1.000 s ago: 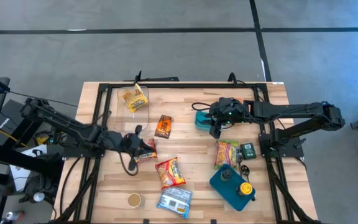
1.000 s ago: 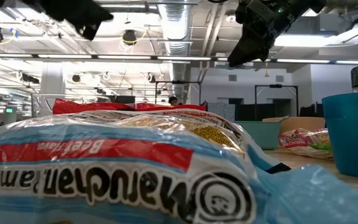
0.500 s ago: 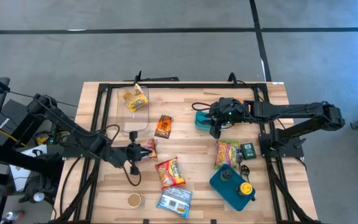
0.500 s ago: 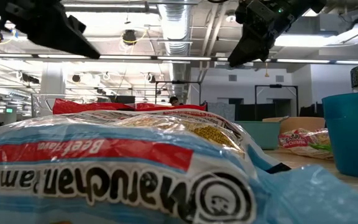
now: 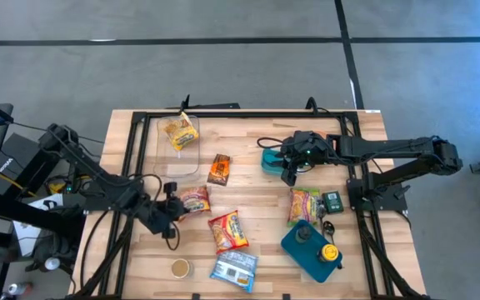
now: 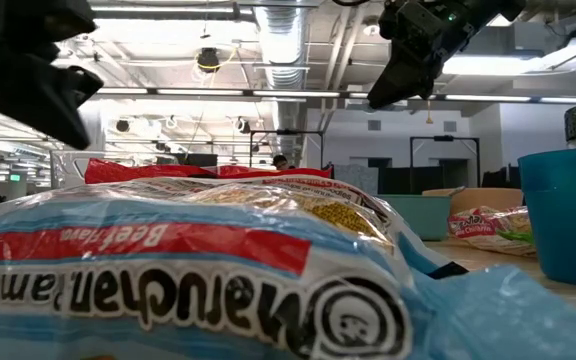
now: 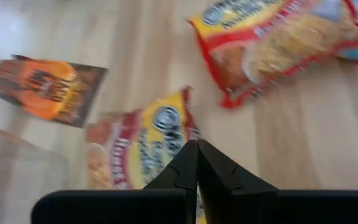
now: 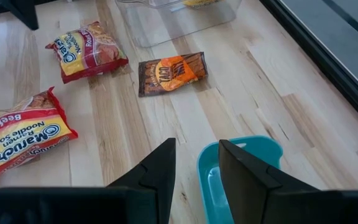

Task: Pick & Place Food Item
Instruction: Put the red noodle pack into the transparent bin

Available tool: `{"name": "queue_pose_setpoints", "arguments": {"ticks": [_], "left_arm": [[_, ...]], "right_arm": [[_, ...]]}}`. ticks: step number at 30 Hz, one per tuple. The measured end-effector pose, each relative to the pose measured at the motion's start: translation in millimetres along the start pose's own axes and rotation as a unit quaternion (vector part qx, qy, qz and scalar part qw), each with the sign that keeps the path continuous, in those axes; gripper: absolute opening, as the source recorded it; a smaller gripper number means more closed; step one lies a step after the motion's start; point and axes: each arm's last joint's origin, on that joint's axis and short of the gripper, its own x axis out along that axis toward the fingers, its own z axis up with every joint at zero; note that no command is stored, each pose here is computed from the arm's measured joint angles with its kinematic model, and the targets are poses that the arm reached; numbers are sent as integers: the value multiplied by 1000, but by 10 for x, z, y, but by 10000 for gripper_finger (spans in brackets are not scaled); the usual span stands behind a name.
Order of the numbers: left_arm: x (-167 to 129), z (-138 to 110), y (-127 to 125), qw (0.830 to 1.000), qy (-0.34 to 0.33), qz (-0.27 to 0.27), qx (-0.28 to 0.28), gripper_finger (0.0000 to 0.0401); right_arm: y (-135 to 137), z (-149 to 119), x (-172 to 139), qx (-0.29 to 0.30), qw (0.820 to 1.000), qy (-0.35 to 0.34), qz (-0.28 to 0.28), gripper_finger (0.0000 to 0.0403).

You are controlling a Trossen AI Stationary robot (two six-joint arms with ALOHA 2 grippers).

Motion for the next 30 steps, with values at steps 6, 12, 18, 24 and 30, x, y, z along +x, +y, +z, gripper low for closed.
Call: {"name": "queue_pose_setpoints", "arguments": {"ticks": [6,12,18,24,30], "left_arm": [[-47,-64,-67,1000,18,-24,-8,0],[-36,-104,-96,999,32,-20,-39,0],[113,-186,-172,996,73,-2,-51,0],[205,-251,-222,992,108,1,-66,0],[197,-245,-219,990,108,-1,-90,0]], "right_arm": [[-2,-10,0,-1,1000,5,-1,115],[-2,-12,0,-1,1000,6,-1,115],[-2,-11,0,-2,1000,6,-1,115],[-2,-11,0,-2,1000,6,-1,115],[-2,-11,0,-7,1000,6,-1,115]]}}
